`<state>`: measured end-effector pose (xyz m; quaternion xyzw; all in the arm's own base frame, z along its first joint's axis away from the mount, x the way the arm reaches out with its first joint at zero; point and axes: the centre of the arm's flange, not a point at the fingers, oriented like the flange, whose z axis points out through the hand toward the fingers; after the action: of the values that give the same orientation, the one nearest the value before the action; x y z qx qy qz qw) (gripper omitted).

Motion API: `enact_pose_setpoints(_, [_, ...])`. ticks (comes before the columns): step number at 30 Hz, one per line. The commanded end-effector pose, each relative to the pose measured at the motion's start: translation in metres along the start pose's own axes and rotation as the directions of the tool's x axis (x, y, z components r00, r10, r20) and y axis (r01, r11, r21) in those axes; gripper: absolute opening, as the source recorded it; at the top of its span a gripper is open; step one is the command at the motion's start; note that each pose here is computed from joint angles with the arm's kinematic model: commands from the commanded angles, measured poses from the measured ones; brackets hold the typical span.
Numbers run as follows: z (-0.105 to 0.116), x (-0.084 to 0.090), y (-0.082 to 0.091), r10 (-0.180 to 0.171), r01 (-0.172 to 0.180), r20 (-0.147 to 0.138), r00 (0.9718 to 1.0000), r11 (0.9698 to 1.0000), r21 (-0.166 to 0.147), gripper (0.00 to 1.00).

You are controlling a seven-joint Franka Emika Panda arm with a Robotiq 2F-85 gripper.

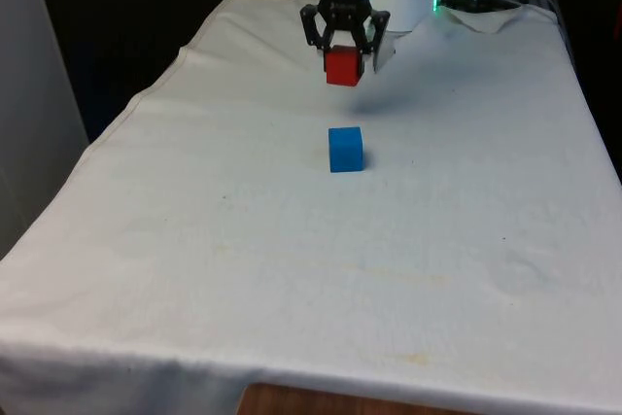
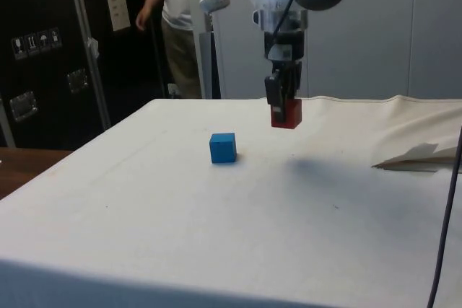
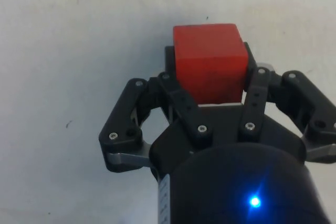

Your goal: Stack the two cubes.

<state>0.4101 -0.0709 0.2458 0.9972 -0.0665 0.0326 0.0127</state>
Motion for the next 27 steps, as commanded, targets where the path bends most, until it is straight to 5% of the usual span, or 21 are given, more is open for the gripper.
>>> enact_pose_setpoints(1, [-0.006, 0.003, -0.001, 0.000, 0.000, 0.003, 1.0000, 1.0000, -0.003, 0.01])
enact_pose_setpoints(12, [-0.041, 0.017, -0.009, -0.025, 0.025, -0.011, 0.9996, 0.9996, 0.012, 0.01])
enact_pose_setpoints(27, [-0.057, 0.051, -0.015, -0.074, 0.074, -0.027, 0.9969, 0.9971, 0.016, 0.01])
